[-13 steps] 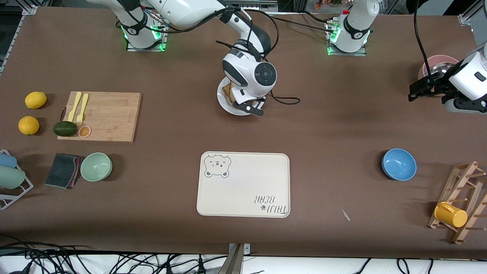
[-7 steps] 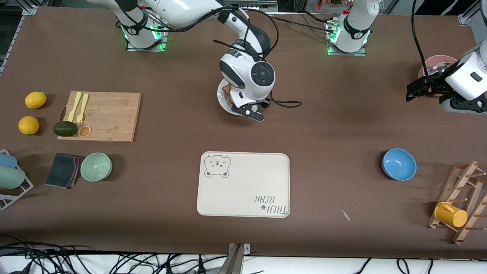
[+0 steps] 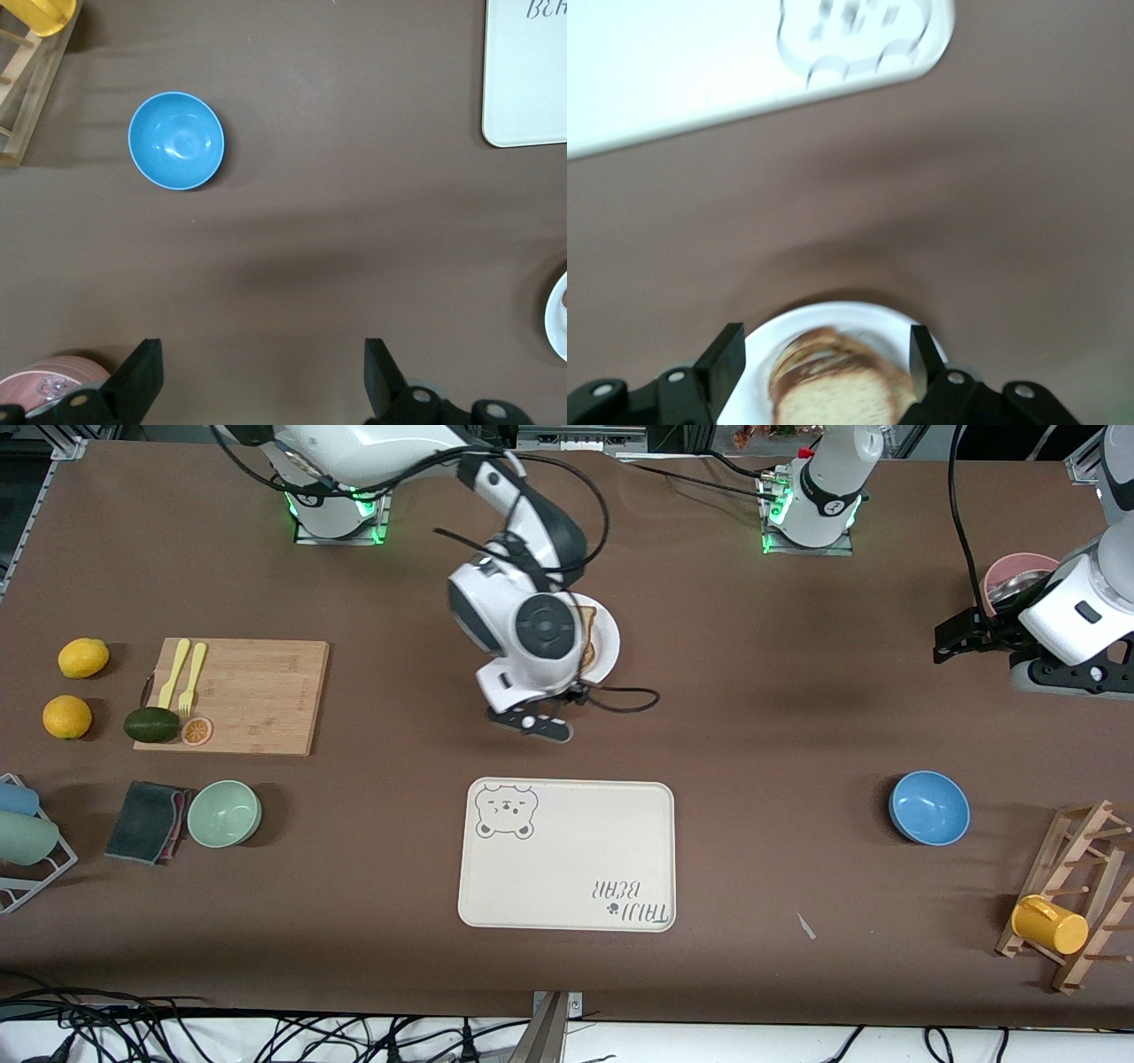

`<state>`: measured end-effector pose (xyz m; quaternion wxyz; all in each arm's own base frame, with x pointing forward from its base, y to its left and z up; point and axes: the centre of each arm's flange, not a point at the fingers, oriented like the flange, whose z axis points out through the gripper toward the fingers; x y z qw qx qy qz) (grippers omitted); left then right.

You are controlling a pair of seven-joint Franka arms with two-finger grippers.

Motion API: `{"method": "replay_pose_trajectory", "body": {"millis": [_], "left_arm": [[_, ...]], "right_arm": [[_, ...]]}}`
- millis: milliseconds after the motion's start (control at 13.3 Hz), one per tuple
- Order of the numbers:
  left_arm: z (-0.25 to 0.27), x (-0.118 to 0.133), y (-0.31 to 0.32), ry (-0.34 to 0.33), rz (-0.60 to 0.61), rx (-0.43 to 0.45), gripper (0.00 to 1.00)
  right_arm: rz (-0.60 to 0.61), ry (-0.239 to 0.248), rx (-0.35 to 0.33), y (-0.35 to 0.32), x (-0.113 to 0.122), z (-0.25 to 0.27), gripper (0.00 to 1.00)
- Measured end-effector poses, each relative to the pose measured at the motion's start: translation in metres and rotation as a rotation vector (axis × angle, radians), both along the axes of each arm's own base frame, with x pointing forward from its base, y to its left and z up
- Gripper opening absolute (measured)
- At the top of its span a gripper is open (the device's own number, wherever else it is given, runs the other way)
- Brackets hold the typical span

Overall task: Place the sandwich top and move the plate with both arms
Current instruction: 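Open the right gripper and withdraw while the left gripper starts moving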

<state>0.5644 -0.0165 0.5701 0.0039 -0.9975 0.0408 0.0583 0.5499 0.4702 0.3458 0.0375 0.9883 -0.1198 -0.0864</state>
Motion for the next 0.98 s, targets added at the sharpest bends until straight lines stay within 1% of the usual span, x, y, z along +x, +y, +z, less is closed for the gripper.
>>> {"method": "replay_pose_trajectory", "body": {"millis": [75, 226, 376, 527, 752, 903, 978], "left_arm": [[-0.004, 0.001, -0.001, 0.009, 0.002, -0.015, 1.00], [-0.014, 0.001, -0.004, 0.036, 0.013, -0.068, 1.00], [-0.028, -0.003, -0.005, 0.098, 0.009, -0.081, 1.00], [-0.037, -0.006, -0.005, 0.130, 0.003, -0.095, 1.00], [-0.045, -0.008, -0.013, 0.149, -0.009, -0.177, 1.00], [-0.049, -0.006, -0.014, 0.148, -0.019, -0.208, 1.00], [-0.054, -0.004, -0.014, 0.155, -0.011, -0.229, 1.00]], "right_arm": [[0.022, 0.001, 0.008, -0.022, 0.014, 0.015, 0.83], [0.064, 0.015, 0.012, -0.062, 0.034, 0.037, 0.83], [0.101, 0.025, 0.022, -0.103, 0.054, 0.053, 0.83], [0.141, 0.032, 0.035, -0.145, 0.073, 0.064, 0.83], [0.221, 0.045, 0.039, -0.209, 0.094, 0.082, 0.83], [0.271, 0.058, 0.047, -0.253, 0.101, 0.101, 0.83], [0.284, 0.070, 0.064, -0.274, 0.101, 0.112, 0.83]]}}
